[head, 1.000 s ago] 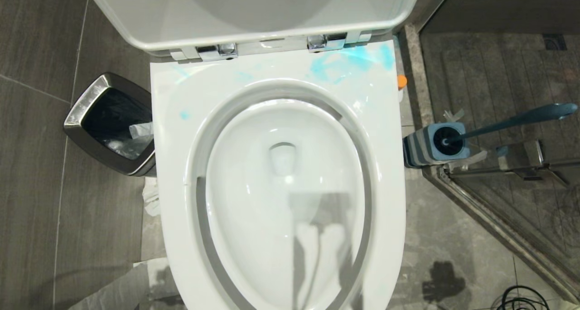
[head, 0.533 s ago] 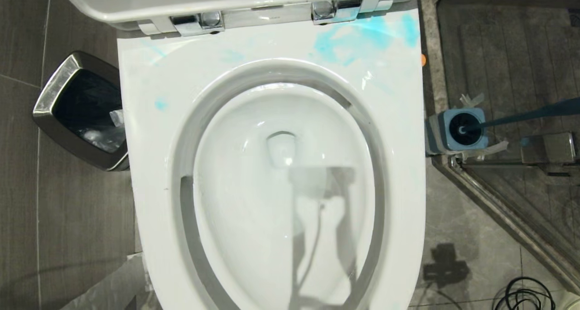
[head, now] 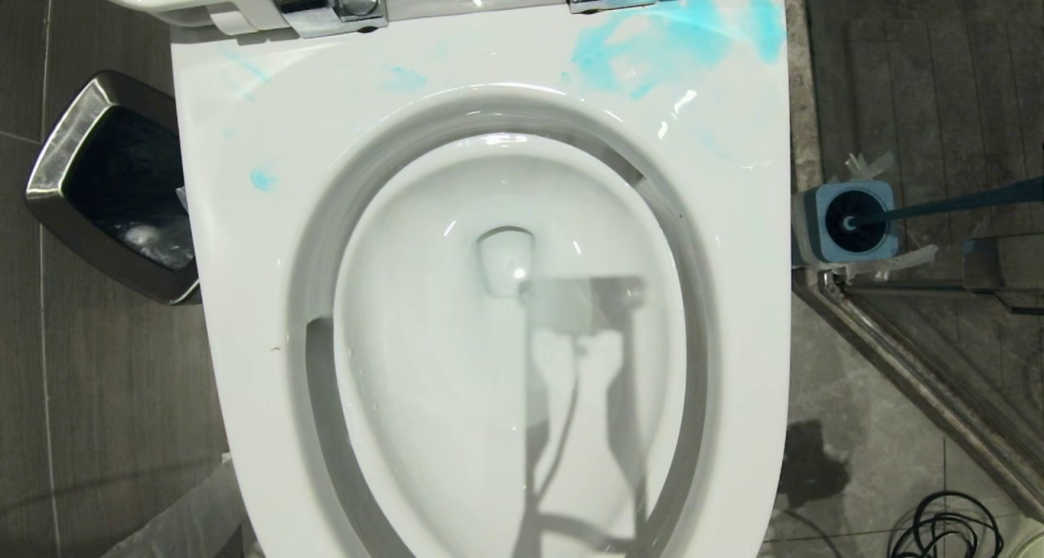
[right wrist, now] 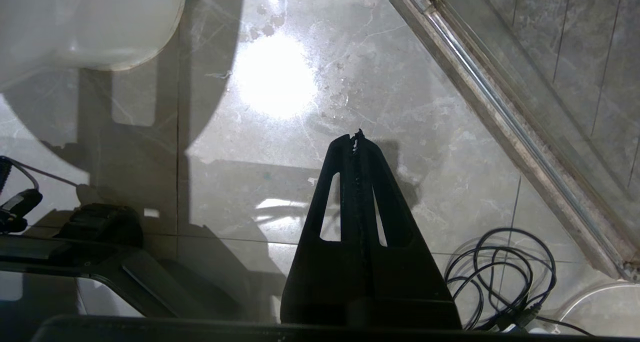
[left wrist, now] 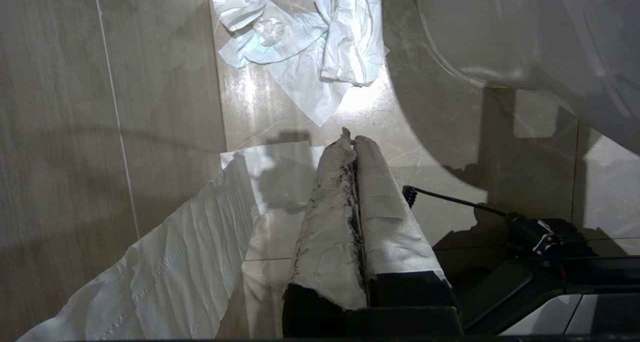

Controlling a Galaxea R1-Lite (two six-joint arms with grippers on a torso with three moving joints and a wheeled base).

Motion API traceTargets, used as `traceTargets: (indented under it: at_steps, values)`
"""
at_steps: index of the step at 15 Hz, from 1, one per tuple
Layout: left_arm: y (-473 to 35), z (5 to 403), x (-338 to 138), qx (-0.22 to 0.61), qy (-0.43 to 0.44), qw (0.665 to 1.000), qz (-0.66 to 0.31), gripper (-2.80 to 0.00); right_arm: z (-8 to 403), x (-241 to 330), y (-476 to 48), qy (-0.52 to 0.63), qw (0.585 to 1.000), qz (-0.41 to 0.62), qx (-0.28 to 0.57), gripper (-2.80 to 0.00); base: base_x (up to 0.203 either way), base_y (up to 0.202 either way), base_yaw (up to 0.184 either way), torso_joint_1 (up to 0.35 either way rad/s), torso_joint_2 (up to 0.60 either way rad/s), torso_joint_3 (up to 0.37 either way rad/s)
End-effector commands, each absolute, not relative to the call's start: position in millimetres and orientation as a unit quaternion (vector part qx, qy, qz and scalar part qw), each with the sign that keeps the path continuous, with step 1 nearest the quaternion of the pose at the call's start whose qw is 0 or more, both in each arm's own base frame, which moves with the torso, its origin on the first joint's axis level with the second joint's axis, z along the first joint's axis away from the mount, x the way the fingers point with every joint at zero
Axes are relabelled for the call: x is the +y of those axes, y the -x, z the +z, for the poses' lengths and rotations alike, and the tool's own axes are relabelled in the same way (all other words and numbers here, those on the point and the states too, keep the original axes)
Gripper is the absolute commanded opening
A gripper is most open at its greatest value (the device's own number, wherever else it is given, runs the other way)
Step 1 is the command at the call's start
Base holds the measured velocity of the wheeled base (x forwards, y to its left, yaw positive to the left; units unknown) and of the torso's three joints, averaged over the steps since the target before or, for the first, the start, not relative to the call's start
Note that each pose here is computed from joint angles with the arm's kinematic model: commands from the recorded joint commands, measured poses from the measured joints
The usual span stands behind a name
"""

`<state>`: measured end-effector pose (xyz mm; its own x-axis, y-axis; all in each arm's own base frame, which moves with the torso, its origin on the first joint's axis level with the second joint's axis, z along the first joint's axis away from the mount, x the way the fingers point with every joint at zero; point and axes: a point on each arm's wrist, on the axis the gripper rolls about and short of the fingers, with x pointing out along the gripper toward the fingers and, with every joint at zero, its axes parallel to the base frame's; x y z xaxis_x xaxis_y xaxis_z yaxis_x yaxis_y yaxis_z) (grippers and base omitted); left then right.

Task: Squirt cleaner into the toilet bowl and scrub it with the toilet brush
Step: Pour in the cleaning agent

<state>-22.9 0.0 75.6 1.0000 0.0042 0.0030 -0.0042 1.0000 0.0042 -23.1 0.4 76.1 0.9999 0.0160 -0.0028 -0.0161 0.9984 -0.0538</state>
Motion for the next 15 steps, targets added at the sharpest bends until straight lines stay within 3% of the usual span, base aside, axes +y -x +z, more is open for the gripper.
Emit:
traceTargets:
  at_steps: [1,15]
  values:
    - [22.8,75.8,0.0,-0.002,-0.002,1.0,0.002,-2.8,75.8,0.4,23.0,0.028,1.0,0.008,0.001,-2.8,0.0,0.0,0.0,0.0,0.0,0.0]
    - [22.8,75.6,0.0,-0.001,-0.001,1.0,0.002,-2.8,75.9,0.2,22.9,0.018,1.0,0.003,-0.001,-2.8,0.0,0.0,0.0,0.0,0.0,0.0]
